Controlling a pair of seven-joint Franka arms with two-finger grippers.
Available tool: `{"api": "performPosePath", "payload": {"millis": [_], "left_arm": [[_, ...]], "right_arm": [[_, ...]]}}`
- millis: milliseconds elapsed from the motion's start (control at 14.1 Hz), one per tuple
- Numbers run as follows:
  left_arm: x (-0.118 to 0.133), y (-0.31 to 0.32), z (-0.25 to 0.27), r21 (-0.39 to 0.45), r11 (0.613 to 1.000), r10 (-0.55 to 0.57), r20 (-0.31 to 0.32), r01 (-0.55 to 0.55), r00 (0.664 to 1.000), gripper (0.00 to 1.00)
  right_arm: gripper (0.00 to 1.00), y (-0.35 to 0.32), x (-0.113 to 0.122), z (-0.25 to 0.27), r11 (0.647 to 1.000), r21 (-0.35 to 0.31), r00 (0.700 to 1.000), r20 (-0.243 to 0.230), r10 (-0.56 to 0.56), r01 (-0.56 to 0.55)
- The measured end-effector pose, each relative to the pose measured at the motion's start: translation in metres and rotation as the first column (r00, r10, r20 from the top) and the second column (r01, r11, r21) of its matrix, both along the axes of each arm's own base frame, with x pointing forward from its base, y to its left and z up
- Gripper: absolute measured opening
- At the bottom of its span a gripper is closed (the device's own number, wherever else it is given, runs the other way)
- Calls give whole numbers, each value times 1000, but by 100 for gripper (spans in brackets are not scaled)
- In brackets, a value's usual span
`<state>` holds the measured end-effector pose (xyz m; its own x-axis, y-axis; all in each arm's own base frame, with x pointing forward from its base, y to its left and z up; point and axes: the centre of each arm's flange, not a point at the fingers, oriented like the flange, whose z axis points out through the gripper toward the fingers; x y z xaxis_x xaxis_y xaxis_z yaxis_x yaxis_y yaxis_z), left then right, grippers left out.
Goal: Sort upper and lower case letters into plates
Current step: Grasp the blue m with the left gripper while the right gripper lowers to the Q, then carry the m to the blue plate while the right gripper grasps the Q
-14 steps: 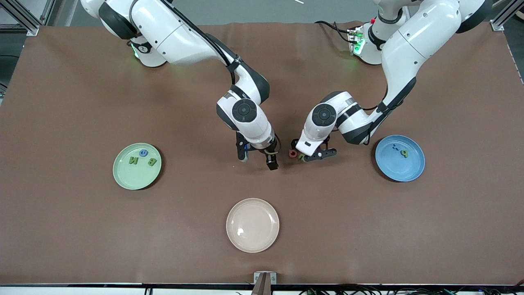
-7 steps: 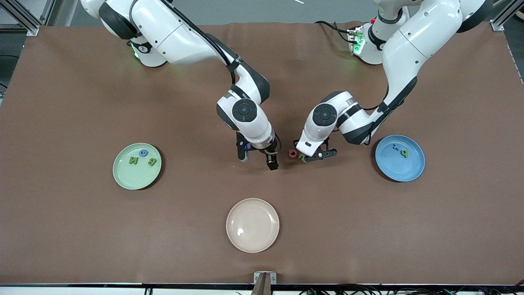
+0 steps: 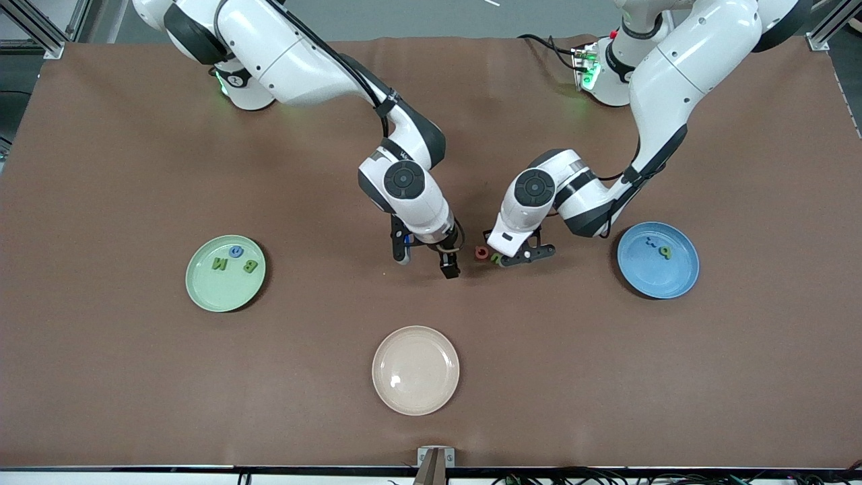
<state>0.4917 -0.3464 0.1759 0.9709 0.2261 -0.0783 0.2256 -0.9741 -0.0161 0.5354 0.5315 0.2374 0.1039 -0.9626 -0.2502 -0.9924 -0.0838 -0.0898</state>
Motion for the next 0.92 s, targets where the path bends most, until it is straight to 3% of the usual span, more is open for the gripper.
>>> {"api": "performPosePath", "payload": {"millis": [284, 710, 922], "left_arm": [[17, 17, 18, 21, 999, -25, 30, 24, 999, 41], [34, 85, 51, 19, 994, -110, -37, 111, 993, 41], [33, 132, 60, 6, 984, -178, -46, 179, 983, 41]], "right_arm": [[100, 8, -1, -4, 1000, 8, 1000, -4, -17, 17], [100, 26, -5, -11, 999, 25, 1000, -4, -21, 21], [98, 43, -19, -23, 1000, 29, 1000, -10, -7, 7]]}}
